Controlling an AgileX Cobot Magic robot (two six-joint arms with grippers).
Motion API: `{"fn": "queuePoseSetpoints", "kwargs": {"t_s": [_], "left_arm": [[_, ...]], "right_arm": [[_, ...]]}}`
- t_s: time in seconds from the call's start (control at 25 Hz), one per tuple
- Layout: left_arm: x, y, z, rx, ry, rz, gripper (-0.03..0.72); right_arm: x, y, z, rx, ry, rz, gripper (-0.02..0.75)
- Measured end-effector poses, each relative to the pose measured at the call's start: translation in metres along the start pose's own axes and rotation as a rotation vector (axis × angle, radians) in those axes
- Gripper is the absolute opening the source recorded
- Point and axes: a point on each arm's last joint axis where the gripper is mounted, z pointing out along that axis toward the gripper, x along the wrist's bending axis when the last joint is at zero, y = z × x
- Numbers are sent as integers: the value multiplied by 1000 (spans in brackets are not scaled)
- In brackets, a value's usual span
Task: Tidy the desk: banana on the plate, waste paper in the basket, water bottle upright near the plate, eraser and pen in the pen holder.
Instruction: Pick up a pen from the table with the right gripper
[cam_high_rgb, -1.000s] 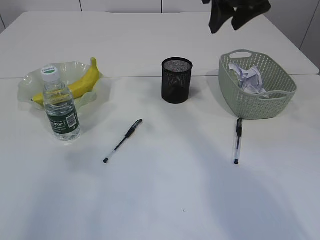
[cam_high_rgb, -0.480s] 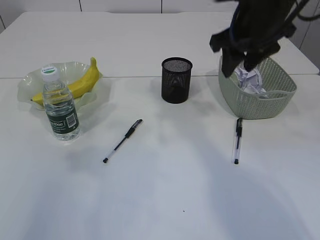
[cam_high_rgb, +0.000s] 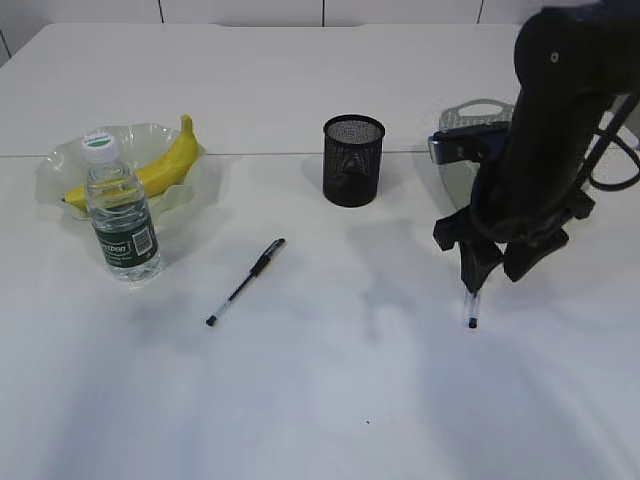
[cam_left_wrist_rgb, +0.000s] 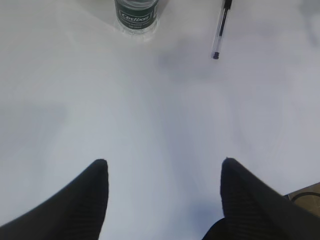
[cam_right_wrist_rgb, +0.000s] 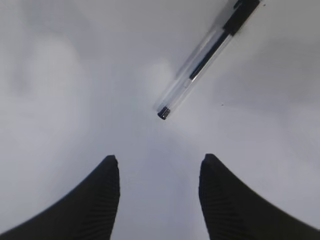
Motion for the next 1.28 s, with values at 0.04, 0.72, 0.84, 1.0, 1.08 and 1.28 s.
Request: {"fn": "queuePoseSetpoints", "kwargs": {"t_s": [0.04, 0.72, 0.84, 1.0, 1.08, 1.28], "left_arm": [[0, 0, 0, 0, 0, 0, 505], [-1, -1, 0, 12, -6, -2, 505], [-1, -1, 0, 12, -6, -2, 505], [-1, -1, 0, 8, -6, -2, 505], [0, 0, 0, 1, -5, -2, 505], [0, 0, 0, -1, -5, -3, 505]], "right_arm": [[-3, -2, 5, -2, 19, 27, 386], [-31, 24, -3, -282, 142, 242, 386], [-30, 30, -9, -322, 143, 239, 386], [-30, 30, -10, -309, 148, 275, 386], [-30, 28, -3, -262, 142, 329, 386], [-33, 24, 29, -105, 74, 431, 386]]}}
